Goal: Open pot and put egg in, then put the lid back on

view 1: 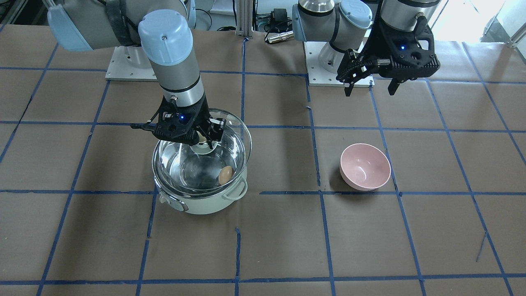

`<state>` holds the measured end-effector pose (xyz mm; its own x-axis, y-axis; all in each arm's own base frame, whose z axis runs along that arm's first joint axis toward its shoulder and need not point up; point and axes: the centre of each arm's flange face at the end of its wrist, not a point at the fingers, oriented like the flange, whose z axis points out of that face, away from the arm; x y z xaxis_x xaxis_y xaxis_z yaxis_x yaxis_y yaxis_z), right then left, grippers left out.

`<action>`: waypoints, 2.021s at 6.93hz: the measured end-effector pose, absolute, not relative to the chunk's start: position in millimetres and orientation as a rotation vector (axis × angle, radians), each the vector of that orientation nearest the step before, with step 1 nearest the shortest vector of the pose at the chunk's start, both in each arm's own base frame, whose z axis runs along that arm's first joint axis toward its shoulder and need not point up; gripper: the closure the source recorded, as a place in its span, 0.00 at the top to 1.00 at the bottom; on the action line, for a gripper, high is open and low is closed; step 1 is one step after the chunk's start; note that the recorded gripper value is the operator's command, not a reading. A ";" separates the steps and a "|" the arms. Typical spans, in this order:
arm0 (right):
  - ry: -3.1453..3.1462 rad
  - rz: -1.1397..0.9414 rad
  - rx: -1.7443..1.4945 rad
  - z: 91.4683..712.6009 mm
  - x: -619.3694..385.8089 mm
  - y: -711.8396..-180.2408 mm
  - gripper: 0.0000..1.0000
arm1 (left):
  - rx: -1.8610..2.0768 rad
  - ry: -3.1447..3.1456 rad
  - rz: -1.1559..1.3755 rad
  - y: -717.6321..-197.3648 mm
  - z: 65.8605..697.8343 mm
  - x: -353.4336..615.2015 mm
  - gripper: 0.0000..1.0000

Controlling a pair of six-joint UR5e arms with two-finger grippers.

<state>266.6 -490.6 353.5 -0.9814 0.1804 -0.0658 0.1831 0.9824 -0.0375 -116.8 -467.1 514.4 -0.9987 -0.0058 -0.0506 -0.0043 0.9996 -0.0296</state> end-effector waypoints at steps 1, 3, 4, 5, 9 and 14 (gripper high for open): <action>3.065 -0.076 0.273 351.5 264.7 -491.3 0.31 | 0.022 3.102 -0.053 -469.2 517.6 -116.4 1.00; 3.066 -0.087 0.264 351.9 259.6 -494.4 0.32 | 0.033 3.132 -0.073 -478.3 526.4 -116.5 1.00; 3.065 -0.092 0.264 353.3 255.7 -495.9 0.32 | 0.020 3.138 -0.059 -480.5 527.3 -112.6 1.00; 3.064 -0.098 0.263 355.3 252.2 -497.0 0.32 | 0.001 3.141 -0.037 -481.1 526.3 -107.8 1.00; 3.064 -0.097 0.262 355.3 249.5 -496.4 0.32 | -0.019 3.169 -0.021 -479.3 523.9 -108.3 1.00; 3.064 -0.097 0.258 355.1 250.2 -495.9 0.88 | -0.022 3.170 -0.015 -477.2 522.1 -108.0 1.00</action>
<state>250.2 -495.9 355.1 -0.9839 0.1646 -0.0698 0.1687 0.9840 -0.0574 -108.0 -477.2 522.1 -0.9995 -0.0140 0.0291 -0.0142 0.9999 -0.0093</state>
